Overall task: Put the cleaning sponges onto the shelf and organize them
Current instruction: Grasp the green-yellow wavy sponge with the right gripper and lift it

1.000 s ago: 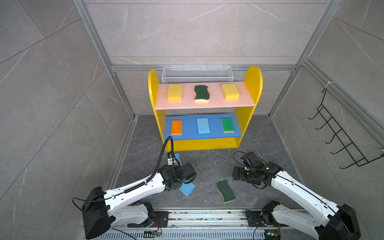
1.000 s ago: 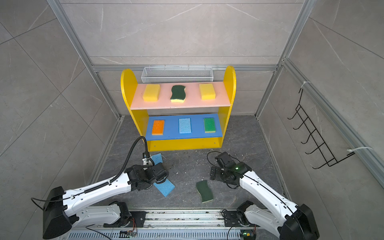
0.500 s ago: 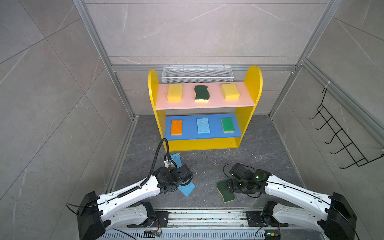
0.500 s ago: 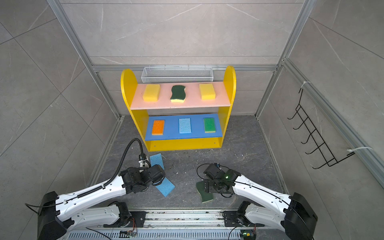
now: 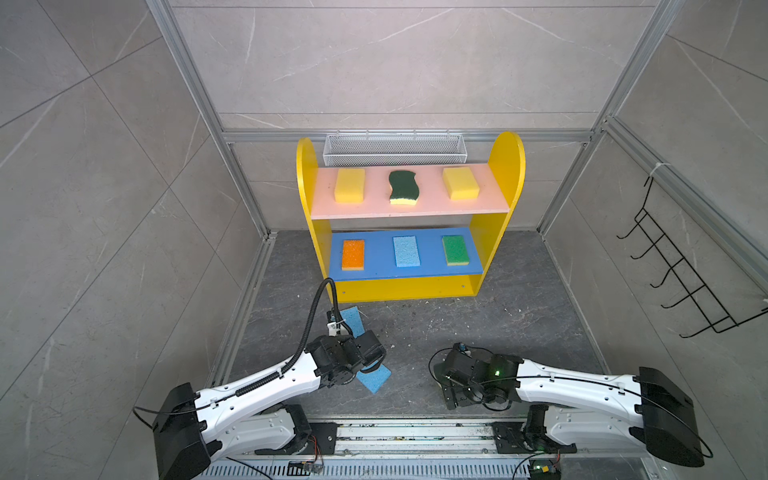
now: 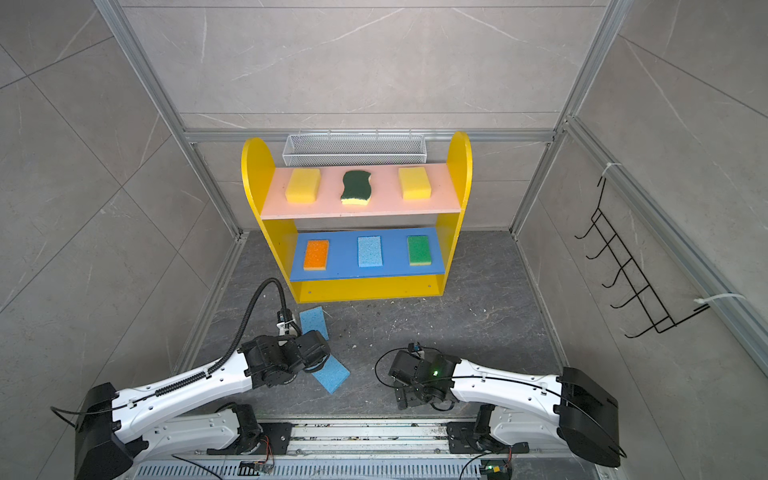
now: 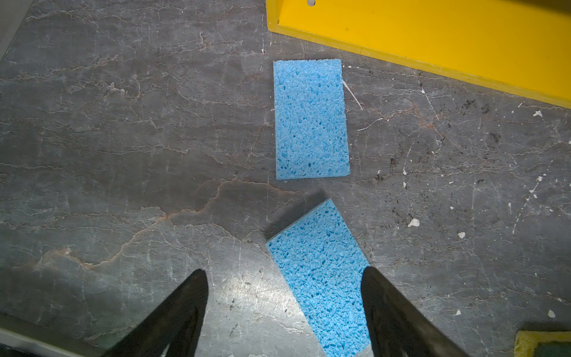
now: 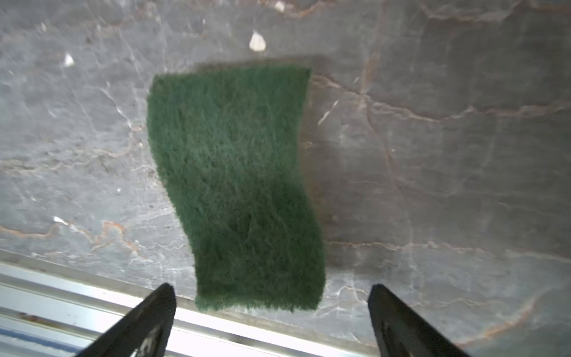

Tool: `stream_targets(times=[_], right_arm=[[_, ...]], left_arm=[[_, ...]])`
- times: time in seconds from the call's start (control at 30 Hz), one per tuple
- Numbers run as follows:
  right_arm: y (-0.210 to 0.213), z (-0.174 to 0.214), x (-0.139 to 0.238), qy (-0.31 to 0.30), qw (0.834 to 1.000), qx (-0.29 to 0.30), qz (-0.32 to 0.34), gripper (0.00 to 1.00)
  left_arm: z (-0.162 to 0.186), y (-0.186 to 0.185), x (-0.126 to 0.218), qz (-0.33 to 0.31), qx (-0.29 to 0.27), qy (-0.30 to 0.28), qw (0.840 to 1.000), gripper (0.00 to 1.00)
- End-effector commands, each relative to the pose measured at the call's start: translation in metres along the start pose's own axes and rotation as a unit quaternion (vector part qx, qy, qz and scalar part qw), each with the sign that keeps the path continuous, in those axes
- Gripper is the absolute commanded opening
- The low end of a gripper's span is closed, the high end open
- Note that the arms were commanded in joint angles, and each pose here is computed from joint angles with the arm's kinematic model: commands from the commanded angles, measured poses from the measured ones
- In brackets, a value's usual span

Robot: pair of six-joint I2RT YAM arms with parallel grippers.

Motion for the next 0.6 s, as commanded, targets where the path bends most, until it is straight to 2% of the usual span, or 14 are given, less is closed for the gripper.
stream_targets(times=[0.0, 0.37, 0.57], right_arm=[[0.004, 0.001, -0.004, -0.009, 1.0, 0.006, 0.004, 0.99], [0.01, 0.005, -0.022, 0.002, 1.0, 0.019, 0.004, 0.98], [0.006, 0.006, -0.026, -0.001, 1.0, 0.017, 0.007, 0.94]], left_arm=[[0.003, 0.008, 0.001, -0.004, 0.013, 0.004, 1.0, 0.81], [0.006, 0.008, 0.001, -0.002, 0.018, 0.004, 1.0, 0.81], [0.008, 0.007, 0.001, -0.001, 0.021, 0.005, 1.0, 0.8]])
Point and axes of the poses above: each gripper's point midway between its finger pads, its own x axis back along the fingers, its own y axis along the line the jaws close on, z = x × y, the point moved 5 cm from there along x, back along the fingers, and after that the axes turned 3 degrees about -x, right-handed, at the moved point
